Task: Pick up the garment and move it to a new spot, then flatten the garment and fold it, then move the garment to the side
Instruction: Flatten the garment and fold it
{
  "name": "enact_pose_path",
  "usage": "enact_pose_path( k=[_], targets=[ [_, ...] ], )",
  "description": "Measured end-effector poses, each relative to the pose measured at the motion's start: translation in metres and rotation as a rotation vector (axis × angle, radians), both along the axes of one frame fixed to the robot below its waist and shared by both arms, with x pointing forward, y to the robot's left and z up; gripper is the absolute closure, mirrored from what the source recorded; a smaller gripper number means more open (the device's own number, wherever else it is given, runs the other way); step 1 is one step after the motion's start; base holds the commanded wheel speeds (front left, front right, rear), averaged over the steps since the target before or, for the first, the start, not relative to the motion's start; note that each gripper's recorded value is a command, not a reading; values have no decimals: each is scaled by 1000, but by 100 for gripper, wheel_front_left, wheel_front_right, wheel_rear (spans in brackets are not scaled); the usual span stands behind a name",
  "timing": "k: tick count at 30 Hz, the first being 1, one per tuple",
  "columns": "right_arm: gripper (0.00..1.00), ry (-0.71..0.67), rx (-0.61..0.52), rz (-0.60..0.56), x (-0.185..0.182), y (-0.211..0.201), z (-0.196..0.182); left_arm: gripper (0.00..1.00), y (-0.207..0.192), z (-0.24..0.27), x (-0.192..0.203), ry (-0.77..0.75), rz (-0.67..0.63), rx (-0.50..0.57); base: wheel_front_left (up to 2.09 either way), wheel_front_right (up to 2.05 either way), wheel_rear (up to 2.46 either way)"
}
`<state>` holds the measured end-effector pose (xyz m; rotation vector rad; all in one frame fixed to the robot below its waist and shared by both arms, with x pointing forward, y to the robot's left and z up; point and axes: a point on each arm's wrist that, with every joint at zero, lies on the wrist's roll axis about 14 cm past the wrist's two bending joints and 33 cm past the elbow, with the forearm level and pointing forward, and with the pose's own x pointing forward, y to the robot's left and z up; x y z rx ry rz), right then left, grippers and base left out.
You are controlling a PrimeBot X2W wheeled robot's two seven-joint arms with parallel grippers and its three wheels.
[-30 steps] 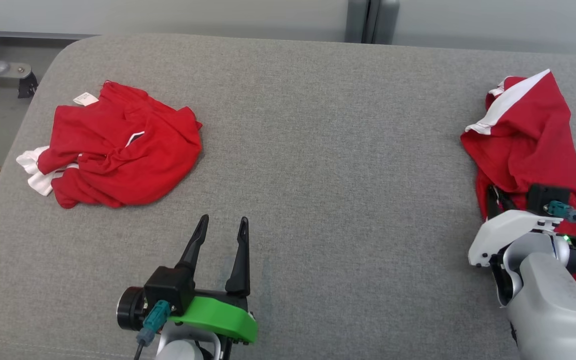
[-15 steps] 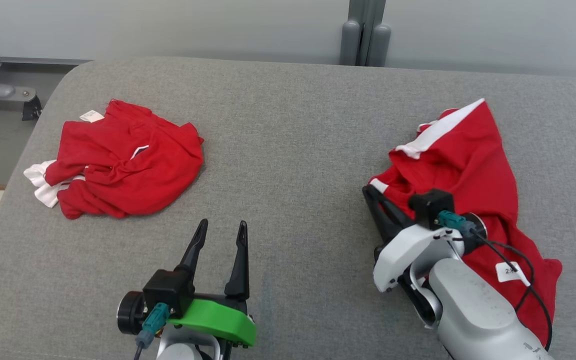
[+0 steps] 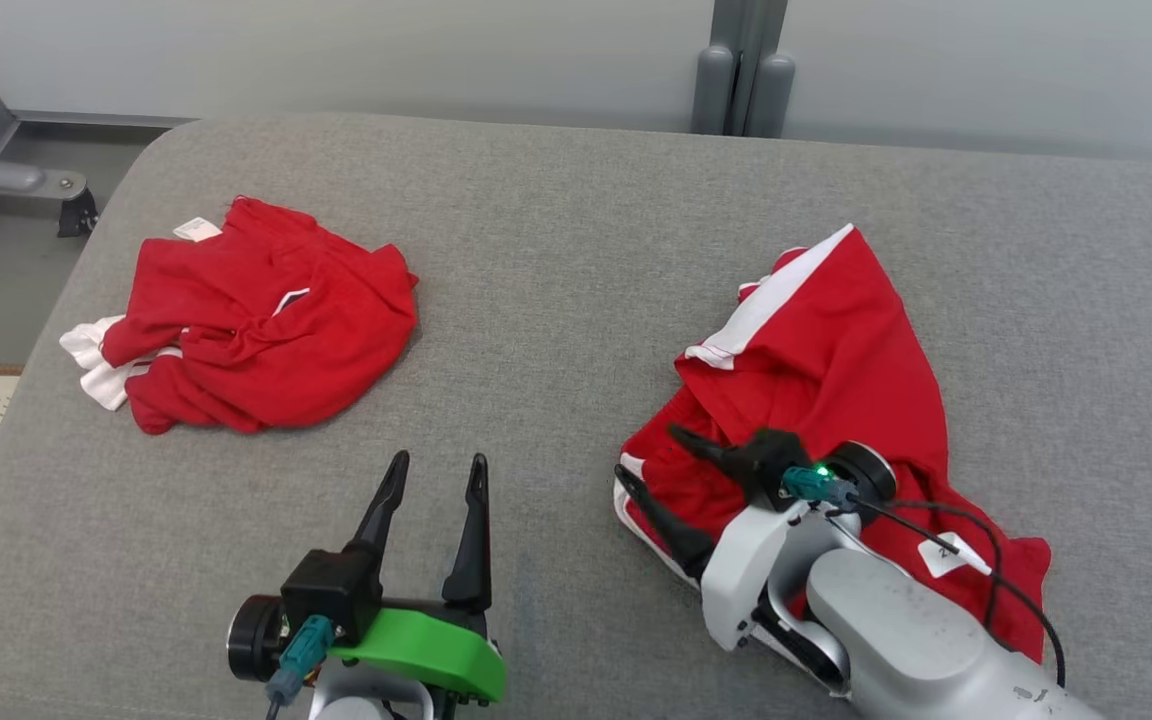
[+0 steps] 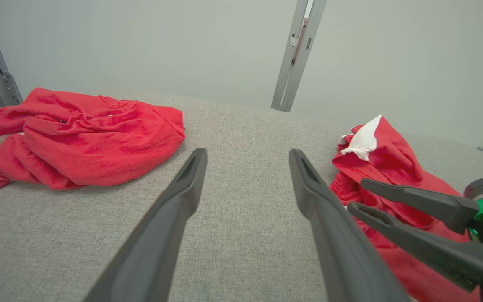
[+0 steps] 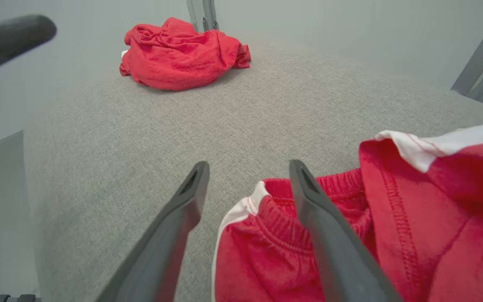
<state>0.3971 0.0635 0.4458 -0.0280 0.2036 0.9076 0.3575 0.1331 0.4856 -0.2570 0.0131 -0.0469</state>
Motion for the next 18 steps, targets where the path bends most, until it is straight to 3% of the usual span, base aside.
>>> enact_pose_path(
  k=[4,9,15,18],
  targets=[
    [0,-2,54,-120,18,-34,12,0,-1,2,6,-12,-14,16,0,0,0],
    [0,10,72,-341,25,-110,5,0,-13,4,15,-26,-74,35,0,0,0],
    [0,34,86,-592,1,-190,-10,0,-35,-5,23,-14,-176,74,0,0,0],
    [0,67,85,-668,-23,-210,-22,0,-48,-18,22,20,-244,101,0,0,0]
  ],
)
